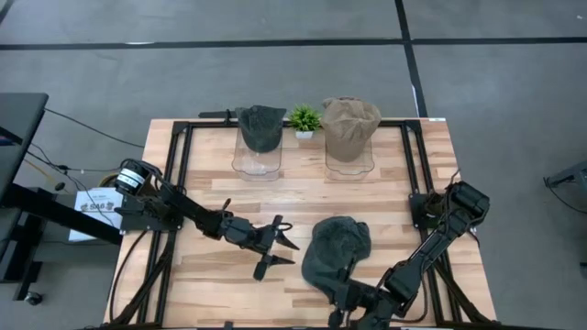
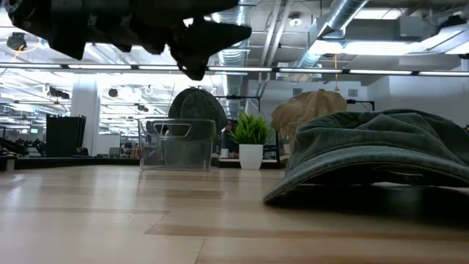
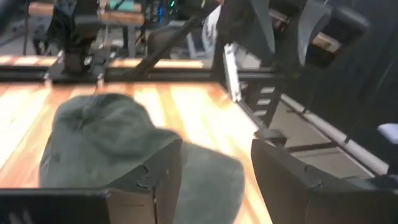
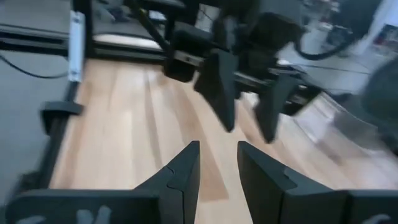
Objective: Pick & Place hat
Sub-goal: Put the blue cap into the left transparent bin
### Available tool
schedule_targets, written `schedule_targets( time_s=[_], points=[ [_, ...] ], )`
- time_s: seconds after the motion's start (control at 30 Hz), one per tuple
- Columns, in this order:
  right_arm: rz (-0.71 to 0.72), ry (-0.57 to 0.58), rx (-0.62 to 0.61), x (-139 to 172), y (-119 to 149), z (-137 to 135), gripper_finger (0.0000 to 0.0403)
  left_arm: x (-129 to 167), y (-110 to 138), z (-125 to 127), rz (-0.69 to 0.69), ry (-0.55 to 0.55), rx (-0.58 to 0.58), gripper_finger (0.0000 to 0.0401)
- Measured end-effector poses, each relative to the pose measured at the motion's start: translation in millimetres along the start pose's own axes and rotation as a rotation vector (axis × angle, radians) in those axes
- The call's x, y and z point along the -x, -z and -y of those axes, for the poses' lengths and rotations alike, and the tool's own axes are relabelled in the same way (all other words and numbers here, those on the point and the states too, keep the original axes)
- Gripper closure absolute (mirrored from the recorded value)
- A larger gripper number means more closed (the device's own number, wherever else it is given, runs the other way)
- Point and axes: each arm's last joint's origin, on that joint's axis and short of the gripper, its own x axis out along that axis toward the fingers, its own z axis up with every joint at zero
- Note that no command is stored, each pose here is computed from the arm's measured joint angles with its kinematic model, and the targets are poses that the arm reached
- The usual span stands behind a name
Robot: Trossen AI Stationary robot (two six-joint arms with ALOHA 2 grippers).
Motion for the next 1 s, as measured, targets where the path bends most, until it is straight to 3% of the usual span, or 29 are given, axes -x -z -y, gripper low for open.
schedule_targets(
  time_s=[0.3,0.6,0.8,1.0],
  points=[
    [-0.239,0.056,-0.147,16.8,13.9,35.5,0.0306,-0.2,6.9,-9.2,-0.075,-0.033,-0.002,0.0213],
    [-0.689,0.124,-0.092,12.7,32.2,73.7,0.0306,-0.3,6.5,-12.4,-0.073,-0.041,0.000,0.0213],
    [-0.734,0.114,0.045,0.6,31.4,84.6,0.0301,-0.3,6.3,-14.0,-0.073,-0.045,0.000,0.0213],
    [-0.787,0.173,0.075,-14.0,31.1,101.6,0.0287,-0.5,5.7,-22.2,-0.071,-0.071,0.005,0.0213]
  ],
)
